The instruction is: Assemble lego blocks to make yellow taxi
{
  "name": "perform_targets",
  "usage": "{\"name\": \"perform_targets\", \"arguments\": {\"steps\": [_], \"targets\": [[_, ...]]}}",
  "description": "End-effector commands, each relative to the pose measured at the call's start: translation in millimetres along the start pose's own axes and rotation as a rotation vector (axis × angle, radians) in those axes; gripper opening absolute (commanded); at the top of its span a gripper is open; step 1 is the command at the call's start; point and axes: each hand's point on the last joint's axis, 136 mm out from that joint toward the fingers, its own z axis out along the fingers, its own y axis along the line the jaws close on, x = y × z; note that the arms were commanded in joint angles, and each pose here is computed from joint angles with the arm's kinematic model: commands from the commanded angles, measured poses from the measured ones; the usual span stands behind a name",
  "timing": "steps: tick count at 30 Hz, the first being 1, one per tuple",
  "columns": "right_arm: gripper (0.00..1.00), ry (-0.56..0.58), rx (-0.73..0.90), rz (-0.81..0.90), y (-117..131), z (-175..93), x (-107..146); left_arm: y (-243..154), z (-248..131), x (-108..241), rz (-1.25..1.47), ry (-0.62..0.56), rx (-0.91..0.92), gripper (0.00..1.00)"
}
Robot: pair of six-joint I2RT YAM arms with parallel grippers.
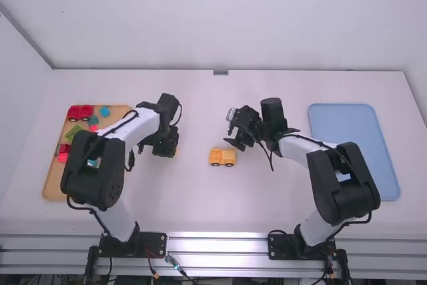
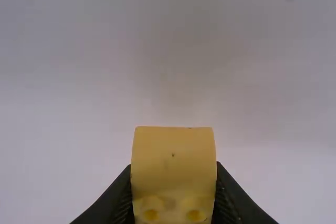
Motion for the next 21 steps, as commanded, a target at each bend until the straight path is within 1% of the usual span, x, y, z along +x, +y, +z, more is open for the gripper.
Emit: {"name": "perform_targets", "arguments": {"steps": [1, 5, 12, 17, 21], "targets": [[0.99, -0.023, 0.010, -0.012, -6.2, -2.3, -11.2, 3.3, 8.4, 17.6, 0.002, 0.027, 0.021, 0.02], [0.99, -0.023, 0.010, -0.011, -6.2, -2.4, -11.1, -1.7, 14.5, 29.8, 0.017, 0.015, 0.066, 0.02], [0.99, -0.025, 0.012, -0.013, -6.8, -2.4, -11.6, 4.6, 16.9, 30.8, -0.036, -0.024, 0.046, 0.02], [0.99, -0.022, 0.009, -0.010, -6.1, -2.4, -10.9, -0.5, 30.2, 34.1, -0.034, -0.020, 0.027, 0.02], [0.99, -0.021, 0.008, -0.009, -5.6, -2.4, -10.5, 2.8, 32.6, 38.4, -0.035, 0.000, -0.008, 0.01]]}}
